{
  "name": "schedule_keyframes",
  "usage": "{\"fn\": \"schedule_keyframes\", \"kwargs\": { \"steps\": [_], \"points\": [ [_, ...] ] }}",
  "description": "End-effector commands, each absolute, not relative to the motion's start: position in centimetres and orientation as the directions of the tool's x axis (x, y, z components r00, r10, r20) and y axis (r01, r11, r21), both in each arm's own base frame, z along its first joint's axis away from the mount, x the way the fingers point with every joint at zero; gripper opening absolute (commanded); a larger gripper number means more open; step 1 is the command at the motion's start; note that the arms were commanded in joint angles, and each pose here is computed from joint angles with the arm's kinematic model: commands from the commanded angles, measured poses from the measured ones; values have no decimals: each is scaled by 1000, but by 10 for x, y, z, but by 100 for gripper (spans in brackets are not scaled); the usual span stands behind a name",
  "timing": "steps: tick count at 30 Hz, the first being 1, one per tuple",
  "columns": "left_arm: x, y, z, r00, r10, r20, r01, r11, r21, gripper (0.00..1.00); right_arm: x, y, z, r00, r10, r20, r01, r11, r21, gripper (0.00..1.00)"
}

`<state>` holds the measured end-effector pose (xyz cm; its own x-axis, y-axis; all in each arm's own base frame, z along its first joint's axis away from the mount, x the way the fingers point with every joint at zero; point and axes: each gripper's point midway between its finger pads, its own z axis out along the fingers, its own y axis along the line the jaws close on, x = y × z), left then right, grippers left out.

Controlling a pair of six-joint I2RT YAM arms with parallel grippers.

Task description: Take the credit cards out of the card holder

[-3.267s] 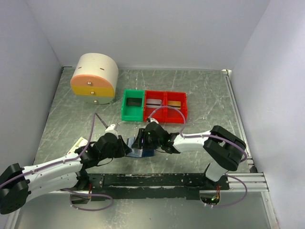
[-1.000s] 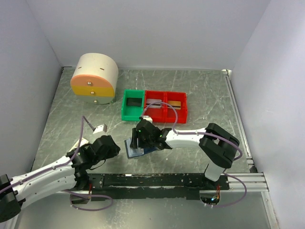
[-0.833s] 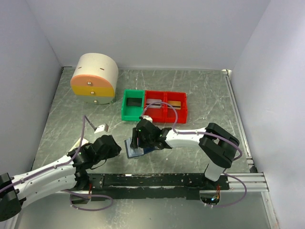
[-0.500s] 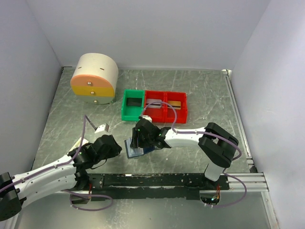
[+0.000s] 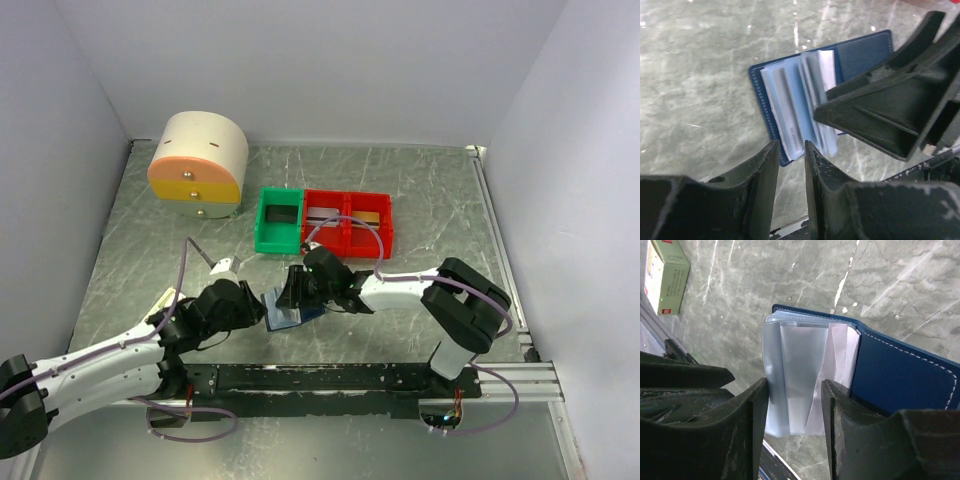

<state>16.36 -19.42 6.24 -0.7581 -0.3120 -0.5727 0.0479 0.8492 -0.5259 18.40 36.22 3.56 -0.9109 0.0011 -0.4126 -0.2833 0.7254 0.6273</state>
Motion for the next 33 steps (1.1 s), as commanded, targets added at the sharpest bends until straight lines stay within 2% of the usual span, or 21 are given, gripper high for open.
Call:
{"fn": "schedule_keyframes", "kwargs": {
  "steps": [1,4,14,21,28,31,33],
  "points": [
    [166,-223,89,-749,-288,-596,181,777,-603,39,160,343,10,-946,-53,-319,-251,742,622,44],
    [164,-233,89,-760,-264,-594,219,756,-617,40,159,339,8,-952,-35,-303,-231,733,639,44],
    [165,-234,63,-800,-239,-550,156,803,-576,38,163,333,6,-955,-9,-297,-209,732,649,44],
    [167,-245,71,-801,-235,-551,185,779,-600,38,162,331,9,-960,19,-280,-186,702,687,44],
    [173,-214,50,-811,-247,-531,22,893,-450,28,165,329,12,-963,45,-267,-166,681,714,43],
    [174,-223,66,-793,-251,-555,82,859,-505,31,166,328,12,-963,54,-263,-159,676,720,43],
    [175,-239,87,-774,-274,-571,158,790,-592,34,166,329,14,-964,58,-261,-156,669,727,44]
  ]
}}
